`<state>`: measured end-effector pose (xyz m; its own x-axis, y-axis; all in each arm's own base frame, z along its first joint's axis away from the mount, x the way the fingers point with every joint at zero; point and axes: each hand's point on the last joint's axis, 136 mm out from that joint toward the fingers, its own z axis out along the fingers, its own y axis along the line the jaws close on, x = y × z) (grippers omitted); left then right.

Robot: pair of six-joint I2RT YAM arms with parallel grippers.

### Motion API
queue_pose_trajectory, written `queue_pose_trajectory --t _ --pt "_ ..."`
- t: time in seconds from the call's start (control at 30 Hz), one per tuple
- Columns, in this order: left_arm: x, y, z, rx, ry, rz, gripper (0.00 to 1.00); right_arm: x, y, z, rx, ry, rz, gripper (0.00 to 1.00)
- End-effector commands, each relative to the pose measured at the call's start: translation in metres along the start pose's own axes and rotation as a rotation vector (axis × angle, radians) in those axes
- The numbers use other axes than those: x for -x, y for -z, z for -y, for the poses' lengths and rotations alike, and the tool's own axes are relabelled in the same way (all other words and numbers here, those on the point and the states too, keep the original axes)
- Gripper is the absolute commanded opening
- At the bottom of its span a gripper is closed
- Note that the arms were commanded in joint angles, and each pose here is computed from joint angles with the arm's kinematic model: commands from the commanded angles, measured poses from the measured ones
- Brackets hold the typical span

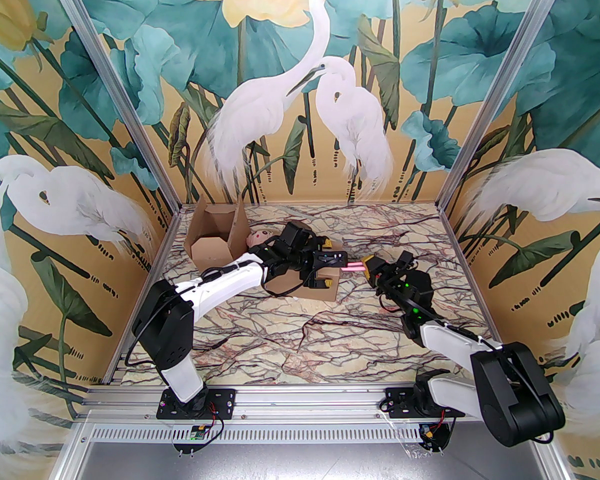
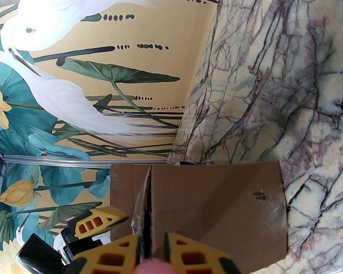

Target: Unpack the express box

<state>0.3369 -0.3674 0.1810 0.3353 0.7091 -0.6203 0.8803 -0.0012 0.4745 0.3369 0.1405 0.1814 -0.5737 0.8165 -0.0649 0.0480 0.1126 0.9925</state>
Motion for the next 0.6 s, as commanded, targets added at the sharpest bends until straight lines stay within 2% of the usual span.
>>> queue_pose_trajectory --t 0.0,0.3,0.43,0.57 --pt "-0.003 0.003 -0.024 0.072 0.042 -0.018 1.00 -0.006 0.007 -0.007 -0.010 0.017 -0.024 0.00" --pt "-0.003 0.011 -0.009 0.026 0.109 0.015 0.99 0.052 0.062 -0.008 -0.104 0.127 0.289 0.00" --pt "0.010 0.021 -0.008 0.025 0.154 0.071 0.99 0.076 0.070 0.012 -0.150 0.128 0.341 0.00" --pt "0.009 0.024 0.002 0.009 0.171 0.067 0.99 0.087 0.061 0.022 -0.129 0.093 0.318 0.00"
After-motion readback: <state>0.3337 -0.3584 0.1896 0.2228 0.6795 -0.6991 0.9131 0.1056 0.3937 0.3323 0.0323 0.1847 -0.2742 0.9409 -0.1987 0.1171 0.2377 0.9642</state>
